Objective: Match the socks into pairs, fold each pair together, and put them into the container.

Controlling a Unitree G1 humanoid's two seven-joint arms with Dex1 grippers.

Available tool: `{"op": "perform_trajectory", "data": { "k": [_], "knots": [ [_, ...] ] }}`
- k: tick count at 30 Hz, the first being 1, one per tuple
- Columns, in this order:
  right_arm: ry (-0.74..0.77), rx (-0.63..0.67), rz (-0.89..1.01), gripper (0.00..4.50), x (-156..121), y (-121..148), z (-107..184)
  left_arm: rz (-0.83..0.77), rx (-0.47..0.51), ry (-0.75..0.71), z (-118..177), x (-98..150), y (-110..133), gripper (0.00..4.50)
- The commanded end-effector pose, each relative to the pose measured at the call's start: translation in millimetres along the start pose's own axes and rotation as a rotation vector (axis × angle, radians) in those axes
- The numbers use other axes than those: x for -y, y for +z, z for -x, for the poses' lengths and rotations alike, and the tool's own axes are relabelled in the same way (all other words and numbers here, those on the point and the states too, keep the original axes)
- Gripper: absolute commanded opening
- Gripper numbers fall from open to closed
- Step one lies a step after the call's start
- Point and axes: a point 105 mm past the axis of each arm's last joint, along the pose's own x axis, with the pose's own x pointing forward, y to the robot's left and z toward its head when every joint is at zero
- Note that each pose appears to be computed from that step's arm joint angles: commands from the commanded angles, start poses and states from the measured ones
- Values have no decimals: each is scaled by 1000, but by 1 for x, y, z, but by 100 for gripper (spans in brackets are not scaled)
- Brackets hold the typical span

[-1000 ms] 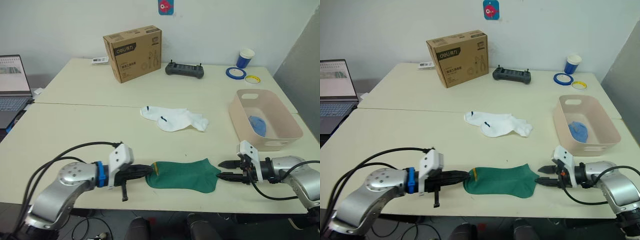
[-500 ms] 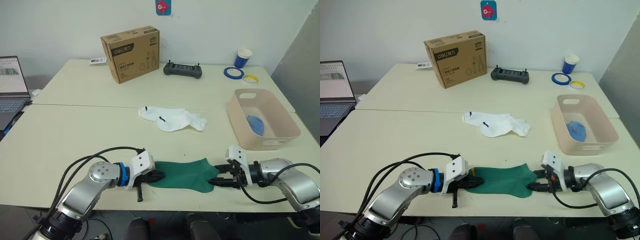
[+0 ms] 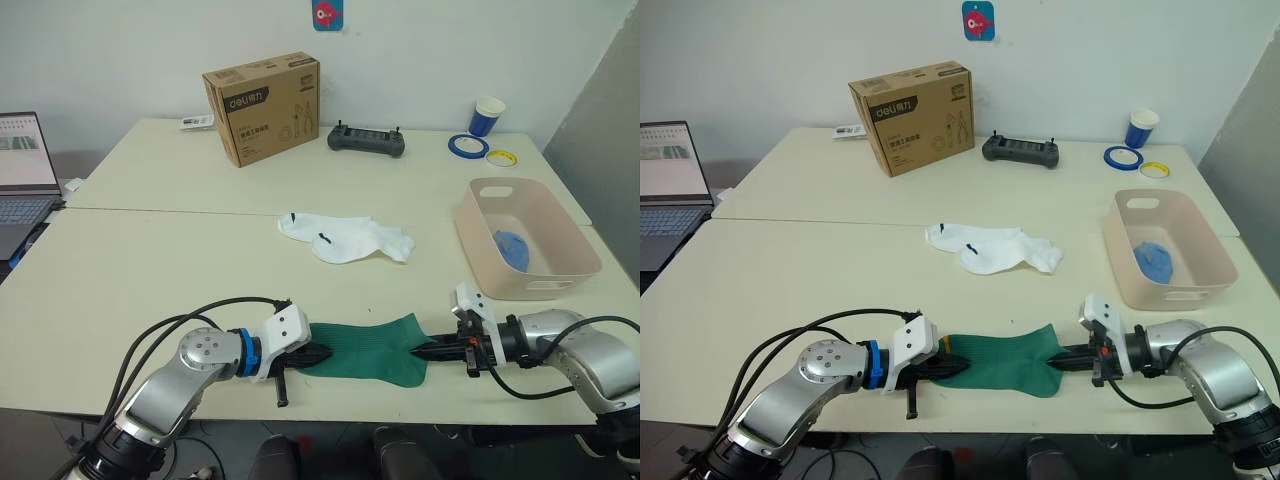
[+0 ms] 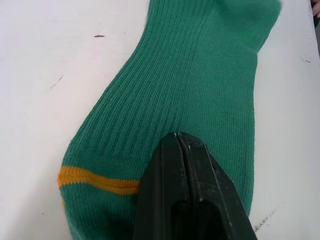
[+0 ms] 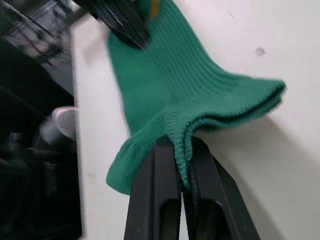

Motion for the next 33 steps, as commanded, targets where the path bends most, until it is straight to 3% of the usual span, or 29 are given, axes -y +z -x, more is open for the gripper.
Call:
{"op": "perform_trajectory", "data": {
  "k": [1, 4, 14, 22, 26, 31, 33],
  "knots": [
    [84, 73, 21, 4, -18, 30, -2, 35, -49, -2, -3, 2, -13, 0],
    [134, 106, 32, 4, -22, 44, -22, 46, -37, 3, -4, 0, -12, 0],
    [221, 100, 61, 4, -14, 46, -73, 58, -3, 32, -6, -8, -1, 0],
    [222, 110, 42, 4, -7, 44, -86, 79, -19, 40, -2, -3, -7, 0],
    [246, 154, 10, 114, -11, 54, -82, 85, -20, 43, -1, -1, -8, 0],
    [268, 203, -28, 290, -15, 68, -72, 90, -19, 45, -1, -2, -8, 0],
    [275, 206, -38, 290, -18, 70, -66, 88, -21, 44, -1, -3, -8, 0]
  ]
}}
